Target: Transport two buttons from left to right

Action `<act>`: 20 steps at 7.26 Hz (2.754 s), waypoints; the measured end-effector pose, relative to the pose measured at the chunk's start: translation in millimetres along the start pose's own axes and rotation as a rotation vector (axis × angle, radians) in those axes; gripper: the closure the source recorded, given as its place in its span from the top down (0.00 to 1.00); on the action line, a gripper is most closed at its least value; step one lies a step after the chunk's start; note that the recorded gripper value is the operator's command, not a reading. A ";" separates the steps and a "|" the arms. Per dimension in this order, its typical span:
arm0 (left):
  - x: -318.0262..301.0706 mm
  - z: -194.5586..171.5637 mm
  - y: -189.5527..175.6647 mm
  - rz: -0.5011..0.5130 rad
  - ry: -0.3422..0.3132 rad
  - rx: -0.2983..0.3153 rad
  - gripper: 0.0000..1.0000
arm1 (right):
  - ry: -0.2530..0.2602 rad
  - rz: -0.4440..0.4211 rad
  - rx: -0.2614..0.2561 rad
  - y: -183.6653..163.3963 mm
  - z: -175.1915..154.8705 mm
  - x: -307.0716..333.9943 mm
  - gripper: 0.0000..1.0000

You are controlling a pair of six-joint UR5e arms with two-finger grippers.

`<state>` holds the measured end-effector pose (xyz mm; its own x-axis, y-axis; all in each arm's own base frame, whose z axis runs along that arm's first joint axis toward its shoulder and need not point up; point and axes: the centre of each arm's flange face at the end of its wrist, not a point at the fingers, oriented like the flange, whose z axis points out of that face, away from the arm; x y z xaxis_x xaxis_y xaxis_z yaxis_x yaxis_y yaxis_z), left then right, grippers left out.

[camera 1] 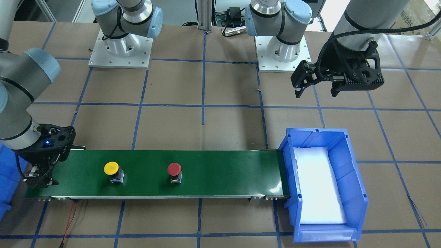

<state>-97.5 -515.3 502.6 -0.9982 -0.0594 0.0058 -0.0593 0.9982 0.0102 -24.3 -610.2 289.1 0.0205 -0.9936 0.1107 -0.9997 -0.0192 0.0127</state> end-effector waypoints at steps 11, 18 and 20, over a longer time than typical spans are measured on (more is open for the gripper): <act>0.9 -2.4 -2.6 0.001 -0.002 0.029 1.00 | 0.025 0.010 0.050 -7.2 14.5 3.1 0.98; 1.0 -2.5 -2.7 0.002 -0.001 0.030 1.00 | 0.003 0.014 0.051 -8.1 14.5 1.6 0.99; 1.1 -2.4 -2.6 0.001 0.000 0.029 1.00 | 0.003 0.013 0.049 -7.6 14.3 2.4 0.99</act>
<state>-98.5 -518.0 504.9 -0.9983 -0.0583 0.0053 -0.0584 0.9981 -0.0192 -16.7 -614.1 275.1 0.0071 -0.9936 0.1131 -0.9992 -0.0114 -0.0375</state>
